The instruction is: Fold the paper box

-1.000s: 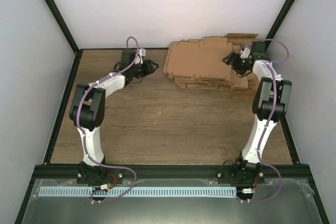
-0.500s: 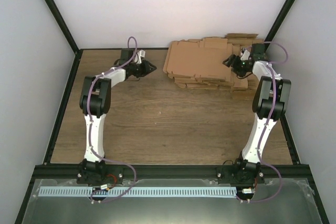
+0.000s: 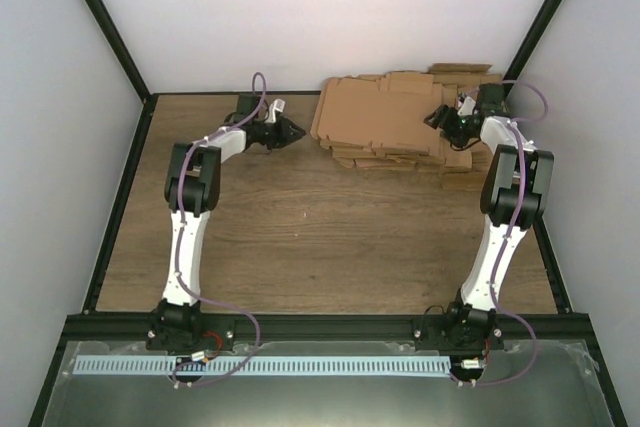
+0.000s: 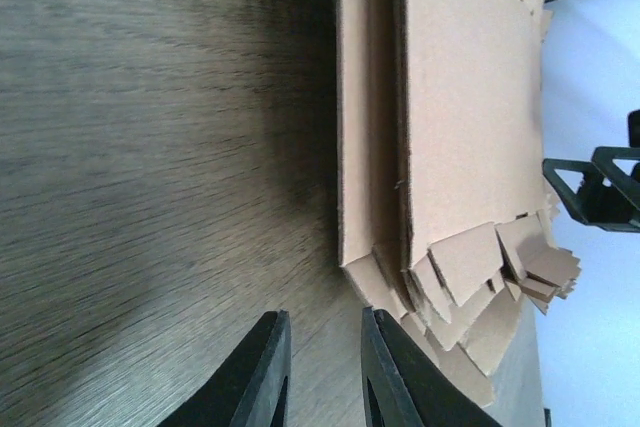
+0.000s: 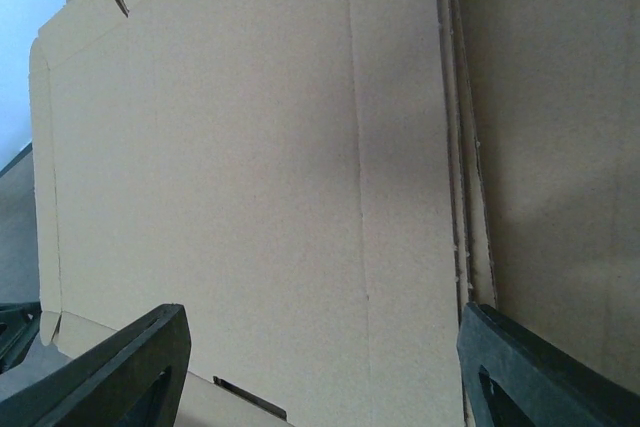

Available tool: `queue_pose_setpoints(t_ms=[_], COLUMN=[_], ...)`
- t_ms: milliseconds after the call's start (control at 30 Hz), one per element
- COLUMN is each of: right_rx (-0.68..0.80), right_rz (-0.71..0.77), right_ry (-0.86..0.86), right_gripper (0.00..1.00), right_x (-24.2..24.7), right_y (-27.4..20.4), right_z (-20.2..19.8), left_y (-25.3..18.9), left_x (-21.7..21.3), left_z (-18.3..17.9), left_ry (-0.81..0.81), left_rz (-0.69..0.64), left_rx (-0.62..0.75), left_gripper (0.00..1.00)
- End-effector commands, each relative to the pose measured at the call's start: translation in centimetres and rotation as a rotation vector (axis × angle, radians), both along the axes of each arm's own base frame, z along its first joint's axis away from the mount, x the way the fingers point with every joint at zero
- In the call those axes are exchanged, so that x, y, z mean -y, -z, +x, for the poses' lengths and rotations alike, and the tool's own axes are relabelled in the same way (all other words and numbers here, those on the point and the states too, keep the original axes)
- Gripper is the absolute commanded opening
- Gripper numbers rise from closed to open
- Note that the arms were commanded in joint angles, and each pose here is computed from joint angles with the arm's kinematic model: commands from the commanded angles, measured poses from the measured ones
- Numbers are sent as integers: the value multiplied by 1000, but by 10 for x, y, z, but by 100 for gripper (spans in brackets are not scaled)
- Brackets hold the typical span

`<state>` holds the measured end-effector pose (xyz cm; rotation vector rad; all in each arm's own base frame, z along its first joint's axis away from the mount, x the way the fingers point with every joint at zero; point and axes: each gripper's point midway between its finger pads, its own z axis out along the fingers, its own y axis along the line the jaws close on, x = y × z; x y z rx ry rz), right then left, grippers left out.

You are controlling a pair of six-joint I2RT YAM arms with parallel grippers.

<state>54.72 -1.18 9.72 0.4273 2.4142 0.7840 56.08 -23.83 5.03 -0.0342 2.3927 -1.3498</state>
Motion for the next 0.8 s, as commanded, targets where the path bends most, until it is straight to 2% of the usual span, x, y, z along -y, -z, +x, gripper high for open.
queue_pose_setpoints(t_ms=[0,767], right_rx=[-14,-9], right_rz=[-13,-42], right_ry=[7,-6], right_gripper=[77,80], right_x=[5,-3], right_y=[3,1], right_z=[0,-2], left_y=[-3,3], left_x=[13,31], left_z=[-2,-11], left_ry=[66,116], left_rz=[-43,-48], left_rx=[5,-4], left_gripper=[23,24])
